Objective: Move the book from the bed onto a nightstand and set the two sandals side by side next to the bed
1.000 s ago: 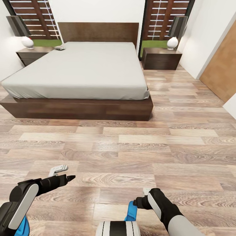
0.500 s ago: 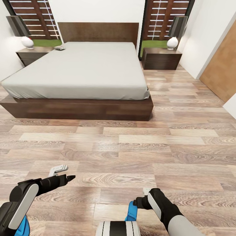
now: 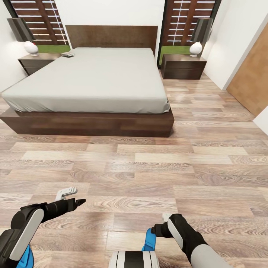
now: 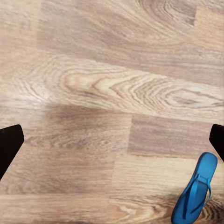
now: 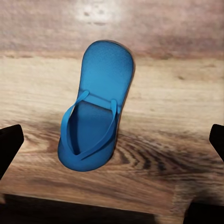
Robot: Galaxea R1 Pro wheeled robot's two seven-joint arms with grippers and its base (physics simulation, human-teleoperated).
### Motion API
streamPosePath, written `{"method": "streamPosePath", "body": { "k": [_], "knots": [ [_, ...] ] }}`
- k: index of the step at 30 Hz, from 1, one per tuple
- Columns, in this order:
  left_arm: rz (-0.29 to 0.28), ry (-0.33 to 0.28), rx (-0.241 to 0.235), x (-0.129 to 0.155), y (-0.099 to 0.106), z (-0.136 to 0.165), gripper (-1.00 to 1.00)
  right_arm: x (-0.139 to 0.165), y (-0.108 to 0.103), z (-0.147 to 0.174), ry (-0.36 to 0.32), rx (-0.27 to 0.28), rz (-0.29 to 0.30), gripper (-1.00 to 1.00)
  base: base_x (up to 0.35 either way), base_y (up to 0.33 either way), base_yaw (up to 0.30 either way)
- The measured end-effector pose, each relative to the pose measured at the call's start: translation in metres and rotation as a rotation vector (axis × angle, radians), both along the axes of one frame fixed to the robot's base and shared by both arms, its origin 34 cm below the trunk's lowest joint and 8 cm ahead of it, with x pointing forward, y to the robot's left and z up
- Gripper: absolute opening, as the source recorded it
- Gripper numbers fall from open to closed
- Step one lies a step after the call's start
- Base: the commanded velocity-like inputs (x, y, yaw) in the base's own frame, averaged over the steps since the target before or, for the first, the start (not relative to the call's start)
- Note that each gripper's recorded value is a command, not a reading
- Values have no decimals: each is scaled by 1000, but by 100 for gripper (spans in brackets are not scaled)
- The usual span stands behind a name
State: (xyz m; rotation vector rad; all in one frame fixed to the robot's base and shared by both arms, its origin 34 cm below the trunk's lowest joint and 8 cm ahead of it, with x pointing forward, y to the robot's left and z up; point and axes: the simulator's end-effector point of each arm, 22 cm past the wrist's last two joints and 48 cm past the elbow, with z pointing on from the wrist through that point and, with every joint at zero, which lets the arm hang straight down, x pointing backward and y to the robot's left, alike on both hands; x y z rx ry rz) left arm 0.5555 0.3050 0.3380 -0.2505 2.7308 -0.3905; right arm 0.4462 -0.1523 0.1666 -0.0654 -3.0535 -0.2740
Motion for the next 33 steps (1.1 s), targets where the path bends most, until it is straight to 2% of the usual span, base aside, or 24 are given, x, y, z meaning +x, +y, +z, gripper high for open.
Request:
{"method": "streamPosePath", "body": {
  "k": [33],
  "knots": [
    [0, 0, 0, 0, 0, 0, 100, 0, 1, 0, -2, 4, -1, 100, 0, 0, 0]
  ]
}}
